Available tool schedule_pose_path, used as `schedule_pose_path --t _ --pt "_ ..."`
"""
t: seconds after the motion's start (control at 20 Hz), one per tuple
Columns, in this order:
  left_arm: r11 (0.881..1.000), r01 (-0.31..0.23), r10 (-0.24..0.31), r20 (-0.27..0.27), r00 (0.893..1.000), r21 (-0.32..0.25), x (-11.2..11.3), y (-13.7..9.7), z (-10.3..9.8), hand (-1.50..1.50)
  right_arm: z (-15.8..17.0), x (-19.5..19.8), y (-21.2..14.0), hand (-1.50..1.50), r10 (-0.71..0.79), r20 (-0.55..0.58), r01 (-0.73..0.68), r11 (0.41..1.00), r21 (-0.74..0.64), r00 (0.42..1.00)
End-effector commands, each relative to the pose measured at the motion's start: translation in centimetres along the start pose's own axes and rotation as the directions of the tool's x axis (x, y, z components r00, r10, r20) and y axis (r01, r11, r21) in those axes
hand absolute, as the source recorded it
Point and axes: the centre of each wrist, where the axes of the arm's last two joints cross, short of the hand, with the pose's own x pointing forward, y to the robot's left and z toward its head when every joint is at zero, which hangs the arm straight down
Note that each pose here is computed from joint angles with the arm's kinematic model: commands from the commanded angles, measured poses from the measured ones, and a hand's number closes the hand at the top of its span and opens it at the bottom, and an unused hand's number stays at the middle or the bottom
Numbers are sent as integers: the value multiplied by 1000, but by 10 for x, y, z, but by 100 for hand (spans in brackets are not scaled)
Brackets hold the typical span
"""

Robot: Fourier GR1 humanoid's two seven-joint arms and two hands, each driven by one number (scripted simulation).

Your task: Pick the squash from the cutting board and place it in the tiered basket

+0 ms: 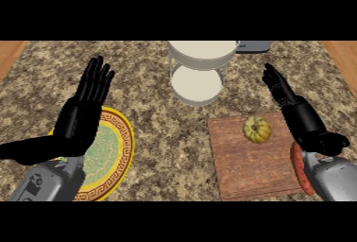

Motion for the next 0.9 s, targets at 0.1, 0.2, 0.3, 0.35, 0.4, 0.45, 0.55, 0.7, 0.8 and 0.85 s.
schedule_pose_path --t 0.1,0.2,0.3,0.35,0.4,0.45,0.55,0.7,0.8,0.85 --pt "980 163 -126 -273 954 116 -47 33 43 0 -18 41 -19 150 393 93 -377 913 -155 915" --pt "952 256 -154 -462 874 168 -68 55 74 0 -26 64 -53 150 613 123 -574 780 -250 780" --pt "941 274 -135 -520 843 201 -75 65 88 0 -12 57 -114 150 741 -126 -708 557 -434 660" --pt "933 289 -123 -565 816 214 -82 66 101 0 -21 69 -108 -150 684 -88 -579 533 -617 724" --pt "923 306 -118 -588 800 232 -84 68 108 0 -19 62 -102 -150 613 -115 -502 510 -699 782" --pt "921 313 -117 -602 790 232 -90 66 116 0 -16 61 -94 -150 617 -99 -470 477 -743 781" --pt "923 323 -129 -621 773 210 -99 56 125 0 -12 67 -63 -150 642 -29 -410 453 -791 766" --pt "919 329 -136 -611 780 216 -99 51 134 0 24 54 -9 -150 645 -39 -453 491 -744 763" --pt "917 335 -142 -611 779 215 -101 46 137 0 30 65 -4 -150 675 -112 -543 471 -695 729" --pt "925 321 -136 -610 781 205 -101 46 130 0 35 54 7 -150 682 -161 -598 473 -646 713"
